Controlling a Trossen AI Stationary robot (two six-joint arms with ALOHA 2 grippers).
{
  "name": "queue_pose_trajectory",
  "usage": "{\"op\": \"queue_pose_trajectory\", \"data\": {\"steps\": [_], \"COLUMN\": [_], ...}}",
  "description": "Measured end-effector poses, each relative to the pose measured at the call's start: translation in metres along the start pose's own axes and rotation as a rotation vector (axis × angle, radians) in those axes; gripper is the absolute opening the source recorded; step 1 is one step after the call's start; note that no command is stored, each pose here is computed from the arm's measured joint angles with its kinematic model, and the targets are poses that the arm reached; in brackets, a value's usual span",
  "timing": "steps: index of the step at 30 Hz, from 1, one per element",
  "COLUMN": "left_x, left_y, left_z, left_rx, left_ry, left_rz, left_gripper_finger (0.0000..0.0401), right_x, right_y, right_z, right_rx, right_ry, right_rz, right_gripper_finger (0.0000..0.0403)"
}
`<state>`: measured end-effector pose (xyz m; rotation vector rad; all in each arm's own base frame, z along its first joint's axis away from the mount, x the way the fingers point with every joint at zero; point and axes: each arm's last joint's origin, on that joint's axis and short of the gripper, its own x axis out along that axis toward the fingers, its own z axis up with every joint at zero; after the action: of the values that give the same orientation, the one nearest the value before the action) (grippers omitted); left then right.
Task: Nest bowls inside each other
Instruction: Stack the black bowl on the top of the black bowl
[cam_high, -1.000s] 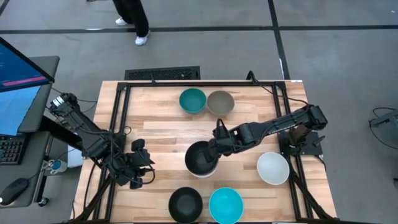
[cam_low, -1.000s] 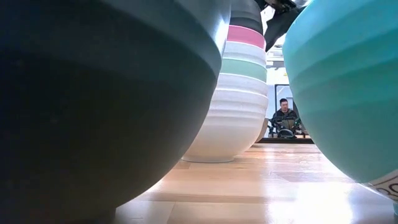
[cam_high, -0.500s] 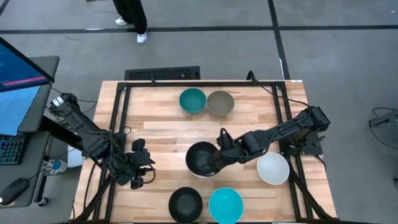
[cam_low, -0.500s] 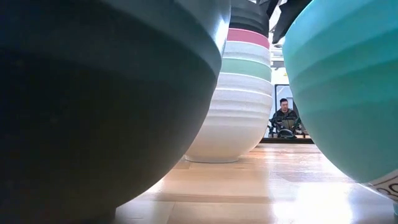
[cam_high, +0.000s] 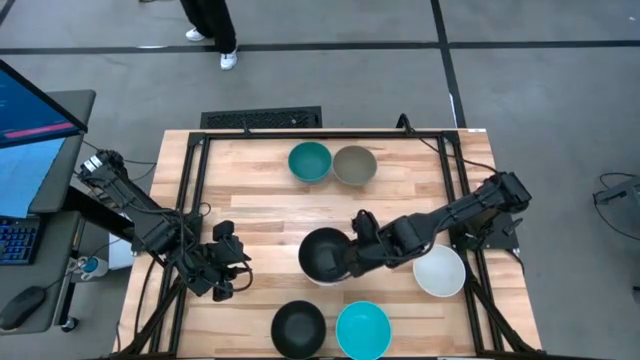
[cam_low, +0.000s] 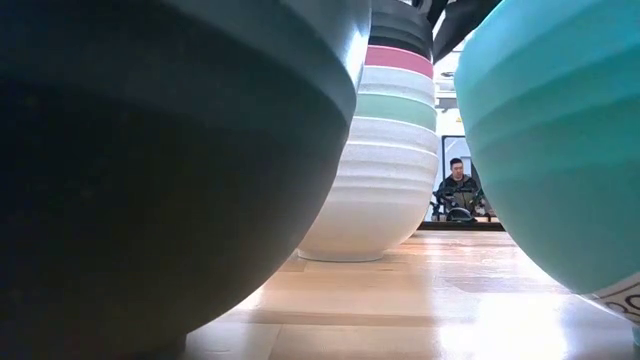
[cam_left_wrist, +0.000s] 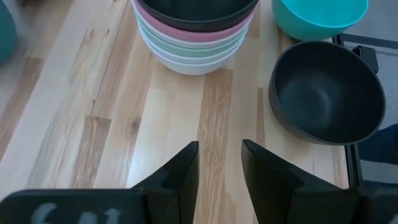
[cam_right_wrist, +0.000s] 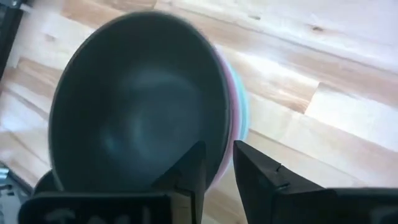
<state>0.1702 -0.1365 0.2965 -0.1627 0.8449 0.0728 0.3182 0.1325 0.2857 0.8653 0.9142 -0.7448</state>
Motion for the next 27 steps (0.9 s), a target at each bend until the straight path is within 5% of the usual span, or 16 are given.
{"op": "queue_pose_trajectory", "data": {"steps": [17, 21, 27], "left_x": [0.0, 0.004, 0.036], "left_y": [-0.001, -0.008, -0.028], "left_z": [0.0, 0.002, -0.001], "left_rx": [-0.009, -0.025, 0.005], "left_ry": [0.002, 0.026, 0.106], "left_rz": [-0.011, -0.086, -0.117], "left_gripper_finger": [0.011, 0.011, 0.0112], "right_x": [-0.001, -0.001, -0.043], "right_y": [0.004, 0.004, 0.004], "right_z": [-0.015, -0.014, 0.003], "right_rx": [0.027, 0.036, -0.006], "right_ry": [0.011, -0.033, -0.148], "right_rz": [0.026, 0.023, 0.096], "right_gripper_finger": [0.0103, 0.0103, 0.0116]}}
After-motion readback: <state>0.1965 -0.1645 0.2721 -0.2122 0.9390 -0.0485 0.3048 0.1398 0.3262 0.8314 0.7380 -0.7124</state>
